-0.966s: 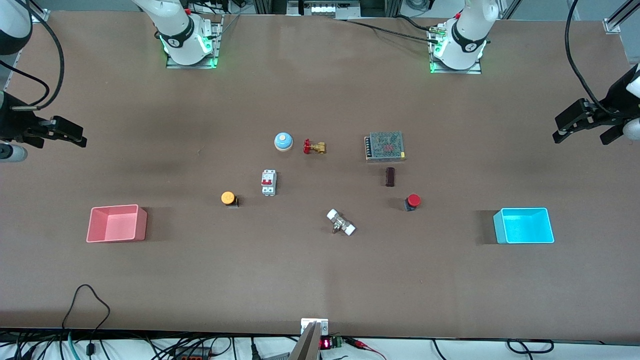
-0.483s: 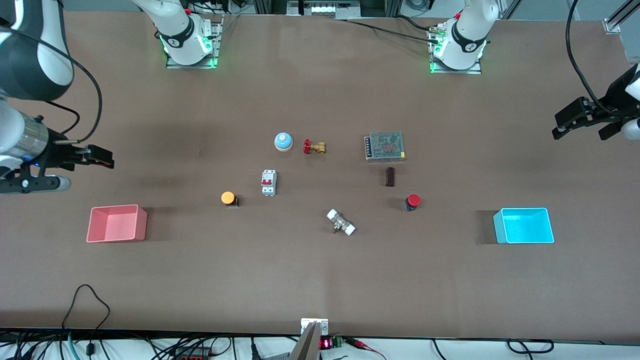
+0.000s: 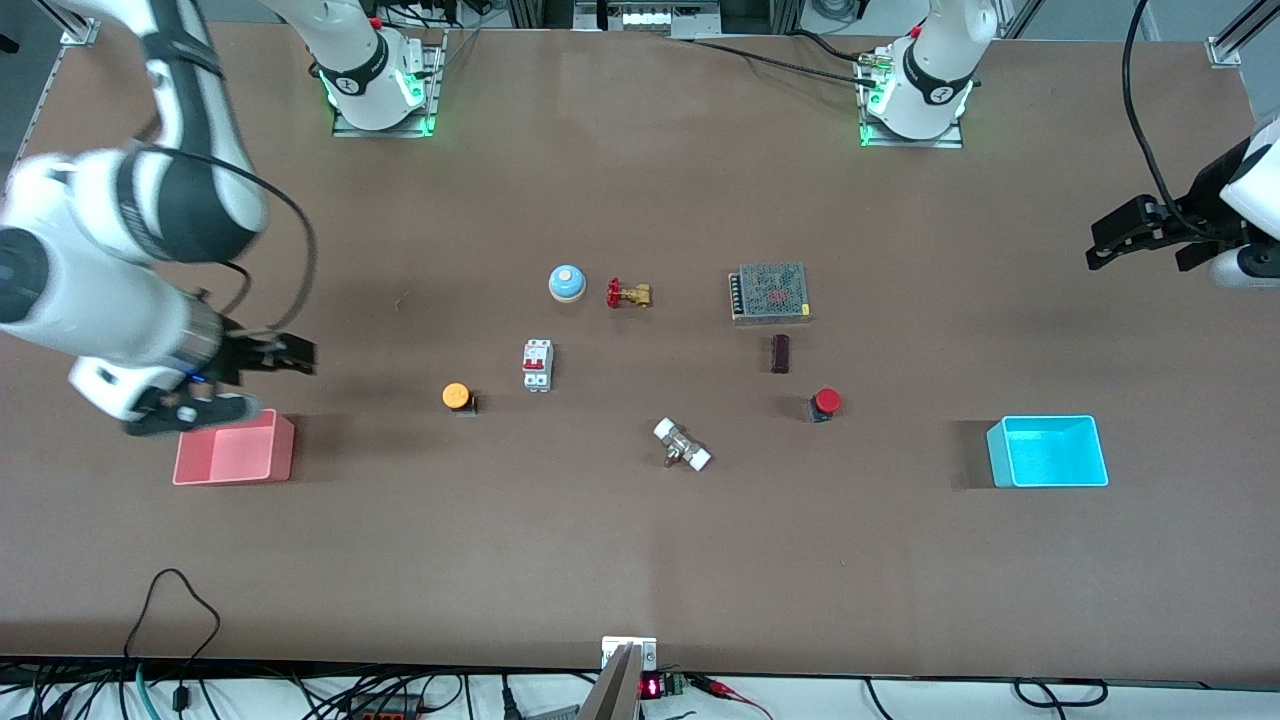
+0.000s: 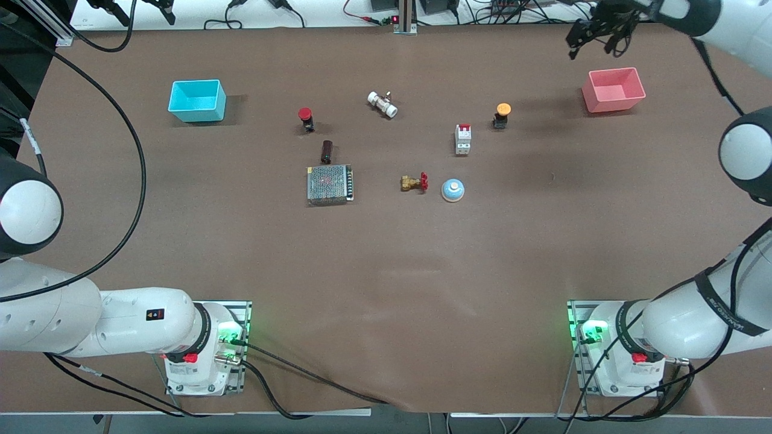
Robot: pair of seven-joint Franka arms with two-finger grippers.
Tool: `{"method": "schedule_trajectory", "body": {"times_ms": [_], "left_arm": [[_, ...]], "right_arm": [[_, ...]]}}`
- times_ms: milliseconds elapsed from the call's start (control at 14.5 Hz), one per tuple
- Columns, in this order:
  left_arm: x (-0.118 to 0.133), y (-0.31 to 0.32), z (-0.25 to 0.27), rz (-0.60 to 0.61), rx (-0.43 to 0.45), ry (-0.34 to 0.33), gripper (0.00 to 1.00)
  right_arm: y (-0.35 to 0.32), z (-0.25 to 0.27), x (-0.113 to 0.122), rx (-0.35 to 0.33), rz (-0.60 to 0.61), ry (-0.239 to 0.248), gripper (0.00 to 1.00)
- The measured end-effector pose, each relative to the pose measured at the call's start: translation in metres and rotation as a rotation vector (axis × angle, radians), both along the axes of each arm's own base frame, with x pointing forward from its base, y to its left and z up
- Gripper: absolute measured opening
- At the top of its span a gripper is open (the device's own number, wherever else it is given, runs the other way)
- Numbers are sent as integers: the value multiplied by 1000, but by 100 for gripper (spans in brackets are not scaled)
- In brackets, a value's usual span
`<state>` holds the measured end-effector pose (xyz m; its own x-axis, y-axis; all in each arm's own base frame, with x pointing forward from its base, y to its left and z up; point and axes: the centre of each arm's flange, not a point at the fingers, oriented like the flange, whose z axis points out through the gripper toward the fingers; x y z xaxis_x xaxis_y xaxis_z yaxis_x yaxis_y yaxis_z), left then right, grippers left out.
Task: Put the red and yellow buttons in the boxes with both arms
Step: 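Reach the right gripper to the yellow button while the left gripper reaches the red button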
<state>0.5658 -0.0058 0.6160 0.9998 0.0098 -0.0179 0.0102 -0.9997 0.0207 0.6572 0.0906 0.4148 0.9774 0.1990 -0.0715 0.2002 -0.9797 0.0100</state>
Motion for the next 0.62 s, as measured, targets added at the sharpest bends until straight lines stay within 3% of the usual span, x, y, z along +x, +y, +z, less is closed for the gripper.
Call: {"method": "schedule_trajectory", "body": {"times_ms": [345,621], "left_arm": [[3,0,-8,0,-1,21,100],[22,-2,-56,53,-35,109,100]], "right_arm": [[57,-52,0,-10,40,36,100],[95,-80,-2,-12,11,23,100]]}}
